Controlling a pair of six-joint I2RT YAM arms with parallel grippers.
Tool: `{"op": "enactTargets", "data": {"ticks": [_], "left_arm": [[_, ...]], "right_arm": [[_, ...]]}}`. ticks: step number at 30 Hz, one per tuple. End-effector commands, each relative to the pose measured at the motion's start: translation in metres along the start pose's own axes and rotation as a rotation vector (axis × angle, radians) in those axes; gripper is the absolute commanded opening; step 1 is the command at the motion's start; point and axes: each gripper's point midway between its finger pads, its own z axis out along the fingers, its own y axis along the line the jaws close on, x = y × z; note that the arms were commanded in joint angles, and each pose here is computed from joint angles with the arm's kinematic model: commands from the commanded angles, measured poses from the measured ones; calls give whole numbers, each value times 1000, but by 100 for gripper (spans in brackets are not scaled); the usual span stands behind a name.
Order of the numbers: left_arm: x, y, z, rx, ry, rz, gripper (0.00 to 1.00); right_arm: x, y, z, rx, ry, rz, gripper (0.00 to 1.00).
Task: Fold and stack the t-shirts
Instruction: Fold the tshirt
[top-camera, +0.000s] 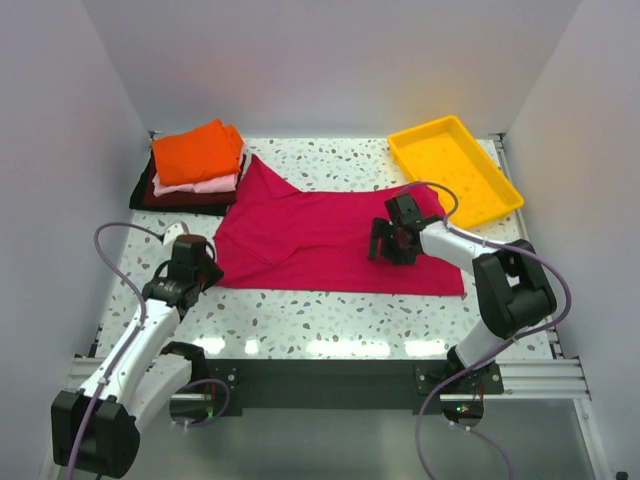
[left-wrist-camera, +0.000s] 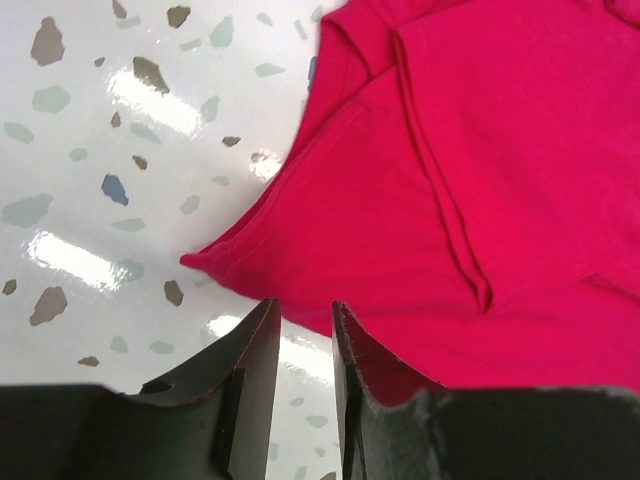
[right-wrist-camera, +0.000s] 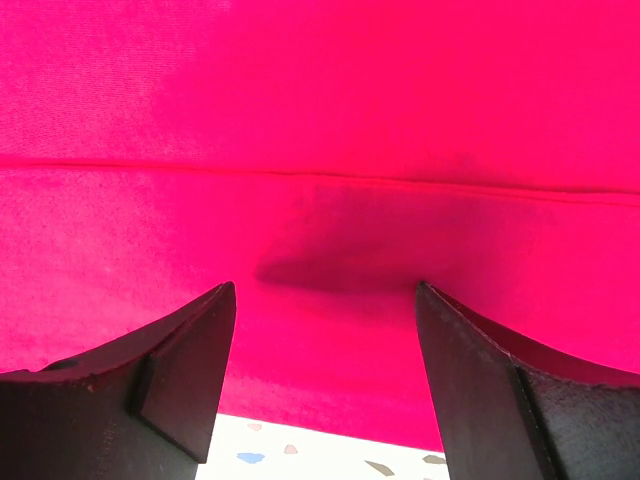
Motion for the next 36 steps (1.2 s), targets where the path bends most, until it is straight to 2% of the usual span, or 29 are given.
{"op": "enactTargets", "data": {"ticks": [1,7,14,22,36], "left_arm": [[-26,-23,1,51,-49,0,32],[-15,-33,38,65,-18,35,23],[15,-10,44,21,46,42,12],[33,24,34,-79,61,36,9],[32,32,30,-118,37,-18,5]], "right_arm": [[-25,12,-10,-16,-76,7,76],[-24,11,-4,-2,-67,-1,76],[-8,4,0,11,-41,2,76],[4,-1,-1,14,-30,5,76],[48,-25,4,94,52,5,76]]}}
